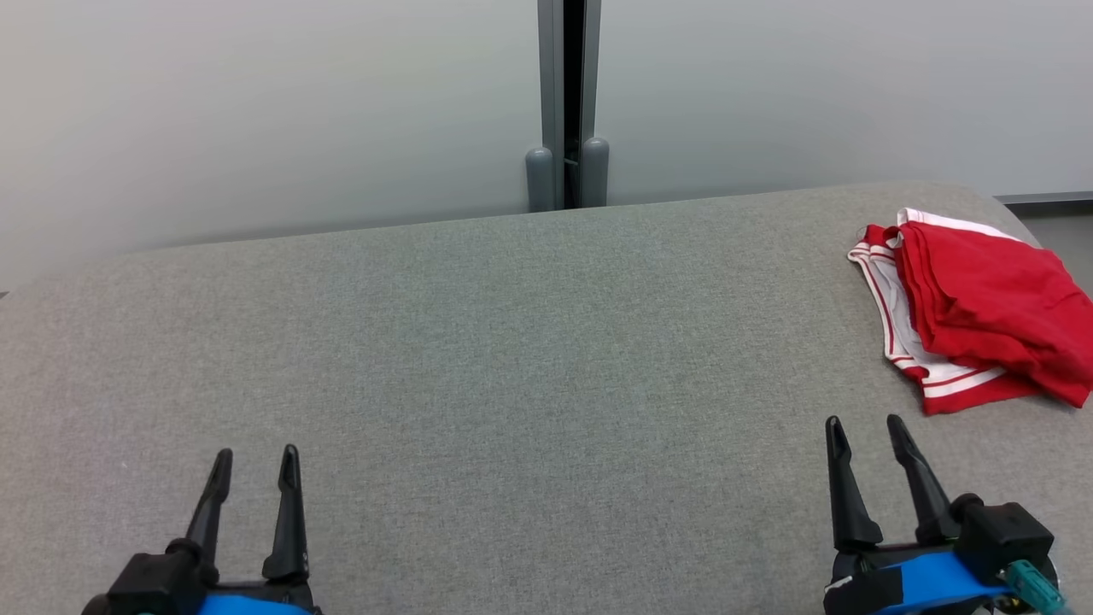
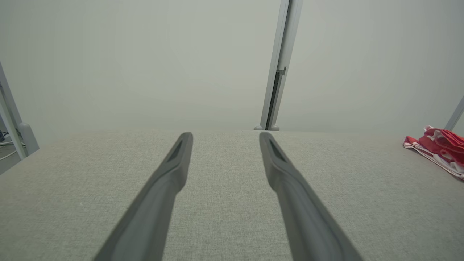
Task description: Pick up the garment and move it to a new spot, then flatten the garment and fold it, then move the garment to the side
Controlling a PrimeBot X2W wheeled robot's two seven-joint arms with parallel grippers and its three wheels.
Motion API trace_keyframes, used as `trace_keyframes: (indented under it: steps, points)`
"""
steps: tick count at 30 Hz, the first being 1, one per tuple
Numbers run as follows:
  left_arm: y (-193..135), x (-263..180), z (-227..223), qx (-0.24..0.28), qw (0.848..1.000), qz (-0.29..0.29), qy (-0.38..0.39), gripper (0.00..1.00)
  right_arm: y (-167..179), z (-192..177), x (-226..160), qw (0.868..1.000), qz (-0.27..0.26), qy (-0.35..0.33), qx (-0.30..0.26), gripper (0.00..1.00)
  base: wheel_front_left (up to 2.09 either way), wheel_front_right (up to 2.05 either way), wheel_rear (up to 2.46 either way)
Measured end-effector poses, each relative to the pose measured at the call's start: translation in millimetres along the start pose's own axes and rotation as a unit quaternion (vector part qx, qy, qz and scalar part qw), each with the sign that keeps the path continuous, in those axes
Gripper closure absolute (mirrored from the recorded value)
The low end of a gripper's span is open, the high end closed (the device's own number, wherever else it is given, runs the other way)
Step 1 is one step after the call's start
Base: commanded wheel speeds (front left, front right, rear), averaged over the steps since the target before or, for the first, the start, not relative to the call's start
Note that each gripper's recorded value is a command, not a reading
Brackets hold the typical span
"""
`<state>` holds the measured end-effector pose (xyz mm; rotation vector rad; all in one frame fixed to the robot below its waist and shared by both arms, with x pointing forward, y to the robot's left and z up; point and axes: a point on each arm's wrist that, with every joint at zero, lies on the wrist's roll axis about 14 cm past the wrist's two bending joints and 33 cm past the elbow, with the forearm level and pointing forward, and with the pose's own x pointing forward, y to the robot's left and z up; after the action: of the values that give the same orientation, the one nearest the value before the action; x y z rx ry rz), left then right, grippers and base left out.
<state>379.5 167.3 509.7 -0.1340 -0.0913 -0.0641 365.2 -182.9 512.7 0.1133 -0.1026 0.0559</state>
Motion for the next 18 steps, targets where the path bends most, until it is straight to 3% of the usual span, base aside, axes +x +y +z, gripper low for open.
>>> trace_keyframes:
  steps: [1, 6, 18]
  points:
    - [0, -1, -2, -0.001, 1.0, 0.001, 0.004, 1.0, 0, -2, 0, 1.0, 0.0, 0.003, 0.0, 1.0, 0.0, 0.0, 0.0]
    - [2, -10, -23, -0.013, 0.999, 0.01, 0.039, 1.0, -3, -19, -8, 0.999, -0.006, 0.031, 0.008, 1.0, 0.0, 0.0, 0.0]
    - [13, -11, -30, -0.122, 0.99, 0.044, 0.057, 1.0, -13, -23, -7, 0.991, -0.041, 0.043, 0.119, 1.0, 0.0, 0.0, 0.0]
